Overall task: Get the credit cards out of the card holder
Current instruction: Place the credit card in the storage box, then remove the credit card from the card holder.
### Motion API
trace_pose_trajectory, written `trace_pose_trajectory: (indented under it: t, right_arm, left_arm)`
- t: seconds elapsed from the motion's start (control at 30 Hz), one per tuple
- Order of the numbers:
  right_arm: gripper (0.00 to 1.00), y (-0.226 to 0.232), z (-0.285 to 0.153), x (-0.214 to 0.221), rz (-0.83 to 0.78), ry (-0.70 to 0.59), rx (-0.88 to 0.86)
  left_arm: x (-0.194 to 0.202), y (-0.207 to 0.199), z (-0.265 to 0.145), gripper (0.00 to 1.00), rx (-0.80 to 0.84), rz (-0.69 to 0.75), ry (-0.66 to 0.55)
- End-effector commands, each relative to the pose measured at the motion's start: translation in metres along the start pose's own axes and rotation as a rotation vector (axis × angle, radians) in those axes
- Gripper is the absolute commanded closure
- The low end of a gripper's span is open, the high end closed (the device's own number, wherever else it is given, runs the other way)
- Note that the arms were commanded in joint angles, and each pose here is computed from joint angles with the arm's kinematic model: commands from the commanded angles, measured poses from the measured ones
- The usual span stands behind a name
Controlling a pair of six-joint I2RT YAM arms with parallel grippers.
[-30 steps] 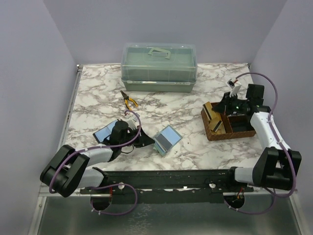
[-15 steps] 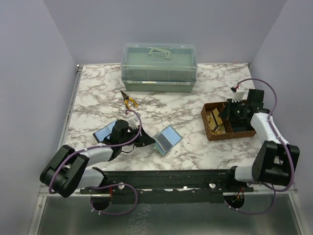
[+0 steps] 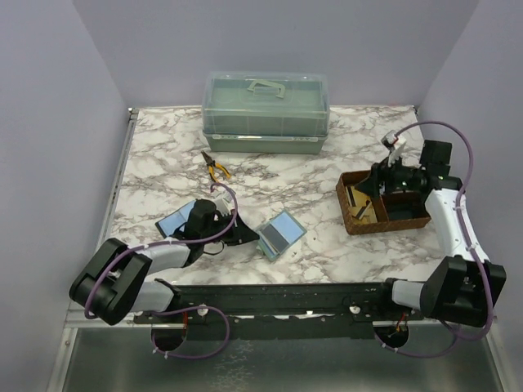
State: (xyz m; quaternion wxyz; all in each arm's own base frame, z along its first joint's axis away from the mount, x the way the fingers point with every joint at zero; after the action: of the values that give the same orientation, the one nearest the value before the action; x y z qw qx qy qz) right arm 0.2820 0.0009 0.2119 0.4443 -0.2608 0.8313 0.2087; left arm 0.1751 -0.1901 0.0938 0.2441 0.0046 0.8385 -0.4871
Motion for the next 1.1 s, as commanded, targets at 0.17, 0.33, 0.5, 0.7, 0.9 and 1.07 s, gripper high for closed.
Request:
trace_pose_trajectory:
  t: [0.17, 0.33, 0.5, 0.7, 0.9, 1.07]
  right_arm:
    - [0.07, 0.126, 0.049, 0.033, -0.534, -0.258, -0.773]
    - [0.06, 0.161, 0.103, 0.051, -0.684, -0.015, -0.698]
    - [0.04, 0.212, 0.131, 0.065, -0.922, 0.042, -0.639]
    - [0.05, 0.227, 0.144, 0.078, -0.998, 0.096, -0.563]
    - [0.09, 0.225, 0.146, 0.082, -1.009, 0.095, -0.529]
    - [0.11, 0.228, 0.148, 0.089, -1.019, 0.114, -0.537]
  left_arm:
    - [-0.002, 0.011, 0.01, 1.0, -0.077, -0.108, 0.02]
    - [-0.005, 0.008, 0.016, 1.0, -0.072, -0.153, 0.038]
    - [-0.009, 0.005, 0.022, 1.0, -0.064, -0.203, 0.058]
    - [-0.01, 0.003, 0.024, 1.0, -0.056, -0.223, 0.068]
    - [-0.009, 0.003, 0.023, 1.0, -0.054, -0.224, 0.072]
    - [-0.009, 0.002, 0.023, 1.0, -0.053, -0.222, 0.072]
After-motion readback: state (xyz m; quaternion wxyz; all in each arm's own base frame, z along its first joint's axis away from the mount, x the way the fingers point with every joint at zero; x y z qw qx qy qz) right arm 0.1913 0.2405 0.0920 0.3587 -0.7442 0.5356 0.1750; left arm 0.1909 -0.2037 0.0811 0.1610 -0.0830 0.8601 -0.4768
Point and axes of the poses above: each gripper's point midway between its finger pads, its own z axis out along the fingers, its own y axis along the line the jaws close on, x = y × z, the point moved 7 cm from there along -z, back along the fingers, and after that the axes turned 4 degrees about -z, right-handed, at the moved point
